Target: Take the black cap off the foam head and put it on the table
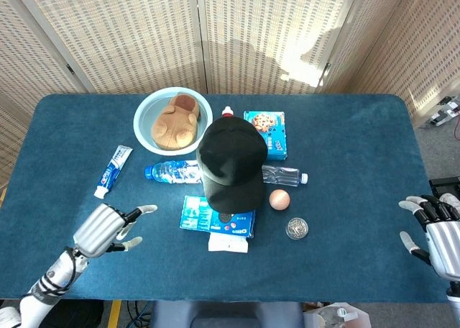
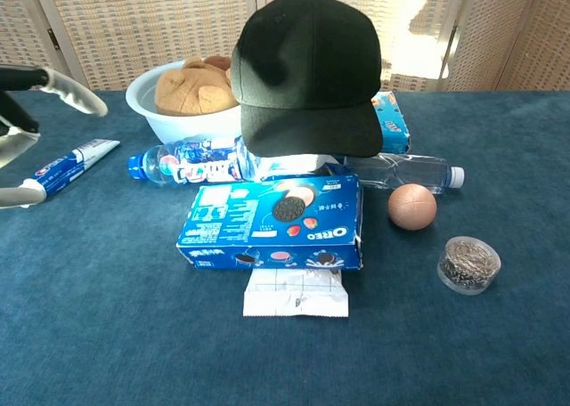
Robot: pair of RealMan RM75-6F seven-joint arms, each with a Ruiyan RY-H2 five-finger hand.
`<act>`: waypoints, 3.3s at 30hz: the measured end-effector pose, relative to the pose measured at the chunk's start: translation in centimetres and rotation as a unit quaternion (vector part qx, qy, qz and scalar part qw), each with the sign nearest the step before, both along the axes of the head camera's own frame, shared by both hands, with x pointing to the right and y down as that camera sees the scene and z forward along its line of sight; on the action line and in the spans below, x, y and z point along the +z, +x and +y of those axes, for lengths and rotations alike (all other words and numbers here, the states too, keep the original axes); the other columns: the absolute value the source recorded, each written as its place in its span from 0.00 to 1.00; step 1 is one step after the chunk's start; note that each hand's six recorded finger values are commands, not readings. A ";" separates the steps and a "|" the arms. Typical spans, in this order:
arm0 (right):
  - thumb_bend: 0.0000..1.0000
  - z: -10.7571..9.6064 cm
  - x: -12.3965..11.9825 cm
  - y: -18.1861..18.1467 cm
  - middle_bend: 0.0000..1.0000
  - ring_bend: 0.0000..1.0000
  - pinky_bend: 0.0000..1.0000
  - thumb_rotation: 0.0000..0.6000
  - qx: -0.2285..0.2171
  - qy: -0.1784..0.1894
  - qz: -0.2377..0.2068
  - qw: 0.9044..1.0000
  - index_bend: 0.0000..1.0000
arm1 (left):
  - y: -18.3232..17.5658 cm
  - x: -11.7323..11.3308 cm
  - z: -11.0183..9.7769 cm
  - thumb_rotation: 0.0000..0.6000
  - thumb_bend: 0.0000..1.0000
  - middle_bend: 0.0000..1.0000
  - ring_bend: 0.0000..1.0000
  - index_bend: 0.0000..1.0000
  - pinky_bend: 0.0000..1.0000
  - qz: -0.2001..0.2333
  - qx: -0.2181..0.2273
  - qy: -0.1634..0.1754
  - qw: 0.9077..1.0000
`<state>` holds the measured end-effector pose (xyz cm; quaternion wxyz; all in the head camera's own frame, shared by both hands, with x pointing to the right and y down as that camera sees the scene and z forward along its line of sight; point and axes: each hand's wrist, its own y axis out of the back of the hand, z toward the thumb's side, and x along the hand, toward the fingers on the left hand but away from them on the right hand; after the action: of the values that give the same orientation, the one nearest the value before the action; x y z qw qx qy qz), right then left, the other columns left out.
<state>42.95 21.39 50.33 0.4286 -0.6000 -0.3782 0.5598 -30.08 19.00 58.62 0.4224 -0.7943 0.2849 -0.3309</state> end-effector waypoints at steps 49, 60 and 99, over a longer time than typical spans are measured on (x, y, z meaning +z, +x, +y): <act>0.27 1.5 0.0 2.6 0.29 0.19 0.30 1.00 0.034 -0.008 0.008 0.999 0.33 | 17.5 7.6 -4.6 1.00 0.16 1.00 1.00 0.42 1.00 0.115 0.029 0.062 0.991; 0.28 1.6 -0.1 2.8 0.29 0.19 0.30 1.00 0.036 -0.009 0.010 0.999 0.33 | 18.1 7.3 -5.0 1.00 0.16 1.00 1.00 0.42 1.00 0.128 0.005 0.070 0.989; 0.28 1.8 -0.3 2.8 0.29 0.19 0.30 1.00 0.036 -0.010 0.009 0.999 0.33 | 18.3 6.3 -5.5 1.00 0.42 1.00 1.00 0.60 1.00 0.148 -0.049 0.082 0.984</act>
<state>45.73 23.22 50.00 0.4057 -0.5855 -0.3898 0.5837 -11.79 13.48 64.94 0.4229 -0.7821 0.4091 -0.2053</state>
